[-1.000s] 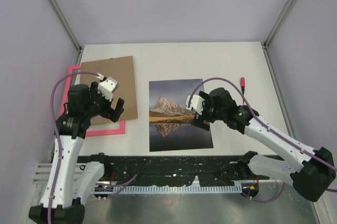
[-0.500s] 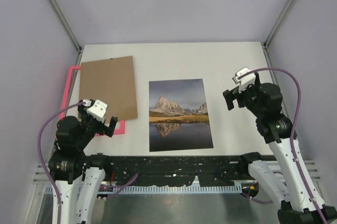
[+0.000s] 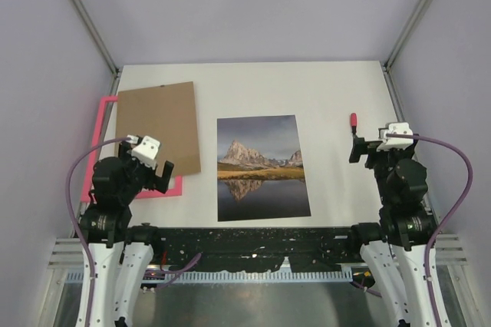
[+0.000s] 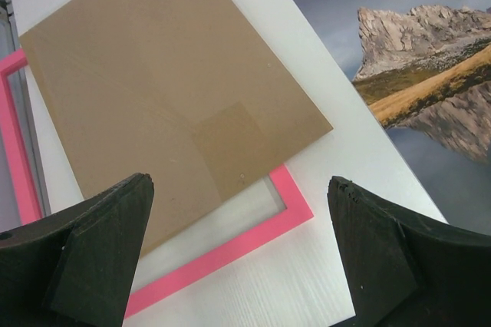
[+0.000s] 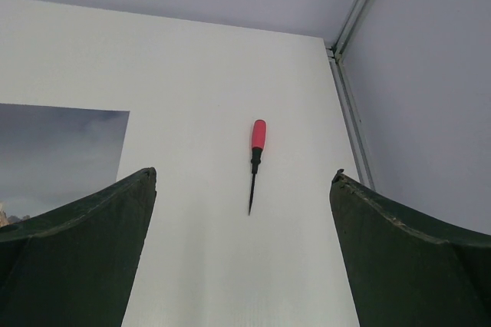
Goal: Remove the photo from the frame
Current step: Reset both arms
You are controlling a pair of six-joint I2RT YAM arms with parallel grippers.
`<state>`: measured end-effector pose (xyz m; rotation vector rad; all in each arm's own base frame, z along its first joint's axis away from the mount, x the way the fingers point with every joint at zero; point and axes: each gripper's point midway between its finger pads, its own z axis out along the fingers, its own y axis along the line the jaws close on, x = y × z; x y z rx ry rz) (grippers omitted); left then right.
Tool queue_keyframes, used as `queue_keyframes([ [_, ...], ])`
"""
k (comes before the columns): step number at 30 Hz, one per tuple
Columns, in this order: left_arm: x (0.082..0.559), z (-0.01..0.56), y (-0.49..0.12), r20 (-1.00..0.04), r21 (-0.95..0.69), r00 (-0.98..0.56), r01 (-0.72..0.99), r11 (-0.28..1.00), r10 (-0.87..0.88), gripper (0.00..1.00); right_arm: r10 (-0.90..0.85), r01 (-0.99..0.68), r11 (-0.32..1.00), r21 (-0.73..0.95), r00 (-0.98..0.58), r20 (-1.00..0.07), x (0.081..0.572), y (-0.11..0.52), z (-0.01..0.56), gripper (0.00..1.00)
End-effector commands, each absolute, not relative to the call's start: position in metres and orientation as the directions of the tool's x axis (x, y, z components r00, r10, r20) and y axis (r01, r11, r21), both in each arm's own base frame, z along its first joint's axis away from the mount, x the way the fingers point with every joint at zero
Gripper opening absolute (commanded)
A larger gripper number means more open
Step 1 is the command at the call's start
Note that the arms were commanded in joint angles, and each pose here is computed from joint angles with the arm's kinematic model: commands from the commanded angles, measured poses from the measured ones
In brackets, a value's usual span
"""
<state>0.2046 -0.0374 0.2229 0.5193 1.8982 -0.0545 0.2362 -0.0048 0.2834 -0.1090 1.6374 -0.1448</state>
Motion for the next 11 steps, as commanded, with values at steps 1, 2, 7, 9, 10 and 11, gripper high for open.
queue_keyframes([
  [1,0.208,0.231,-0.033,-0.923,0.219,-0.233,0.337,0.916,0.306,1.0,-0.09,0.099,0.991,-0.086,0.039,-0.995,0.234,-0.014,0.306,0.99],
  [2,0.207,0.232,-0.031,-0.926,0.224,-0.225,0.323,0.92,0.304,1.0,-0.09,0.091,0.992,-0.086,0.04,-0.995,0.234,-0.013,0.305,0.99],
  [7,0.202,0.241,-0.023,-0.94,0.235,-0.183,0.268,0.934,0.289,1.0,-0.098,0.109,0.99,-0.093,0.047,-0.994,0.235,-0.016,0.3,0.99],
  [9,0.202,0.238,-0.023,-0.939,0.234,-0.187,0.269,0.934,0.289,1.0,-0.097,0.109,0.99,-0.092,0.044,-0.994,0.235,-0.016,0.299,0.99],
  [10,0.202,0.238,-0.023,-0.94,0.233,-0.185,0.271,0.934,0.288,1.0,-0.097,0.107,0.99,-0.092,0.043,-0.994,0.235,-0.016,0.298,0.99],
  [11,0.202,0.237,-0.023,-0.939,0.228,-0.192,0.274,0.934,0.286,1.0,-0.097,0.108,0.99,-0.091,0.046,-0.994,0.235,-0.016,0.299,0.99],
])
